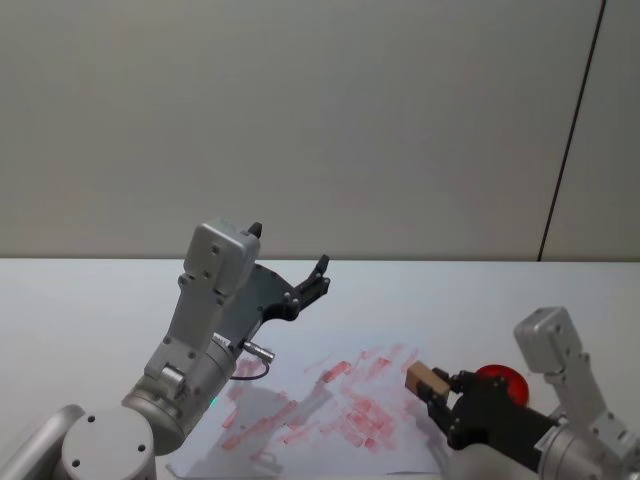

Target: Use the one hand to pick up the stamp and affix it onto the A4 paper.

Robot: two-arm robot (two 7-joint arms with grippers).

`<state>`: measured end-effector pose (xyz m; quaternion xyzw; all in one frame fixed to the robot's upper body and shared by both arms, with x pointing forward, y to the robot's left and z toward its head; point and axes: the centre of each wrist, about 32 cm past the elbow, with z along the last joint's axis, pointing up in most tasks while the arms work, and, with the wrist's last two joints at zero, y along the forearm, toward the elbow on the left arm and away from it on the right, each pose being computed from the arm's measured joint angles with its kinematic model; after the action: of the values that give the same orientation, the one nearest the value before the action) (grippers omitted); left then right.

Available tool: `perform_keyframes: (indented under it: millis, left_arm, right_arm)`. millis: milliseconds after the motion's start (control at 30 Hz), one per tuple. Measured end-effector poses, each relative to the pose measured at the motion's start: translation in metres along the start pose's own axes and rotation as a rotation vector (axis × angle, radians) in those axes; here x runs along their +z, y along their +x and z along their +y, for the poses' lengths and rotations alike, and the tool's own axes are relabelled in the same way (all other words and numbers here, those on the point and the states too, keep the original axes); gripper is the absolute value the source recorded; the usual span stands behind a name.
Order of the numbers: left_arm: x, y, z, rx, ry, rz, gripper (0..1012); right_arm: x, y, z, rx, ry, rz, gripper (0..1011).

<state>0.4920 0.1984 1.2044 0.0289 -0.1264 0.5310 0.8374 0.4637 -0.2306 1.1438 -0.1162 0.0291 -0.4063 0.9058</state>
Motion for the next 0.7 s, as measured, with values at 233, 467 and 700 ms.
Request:
perform_keyframes:
  millis: [233, 467, 700]
  left_arm:
    - [0.0000, 0.0000, 0.0000, 0.000, 0.000, 0.000, 1002]
    - [0.0000, 0.0000, 0.0000, 0.000, 0.000, 0.000, 1003]
    - [0.0000, 0.0000, 0.0000, 0.000, 0.000, 0.000, 1002]
  right_arm:
    - [-0.004, -0.004, 0.000, 0.027, -0.022, -0.002, 216]
    - [-0.009, -0.006, 0.000, 0.043, -0.046, -0.008, 216]
    - [-0.014, -0.007, 0.002, 0.044, -0.068, -0.012, 216]
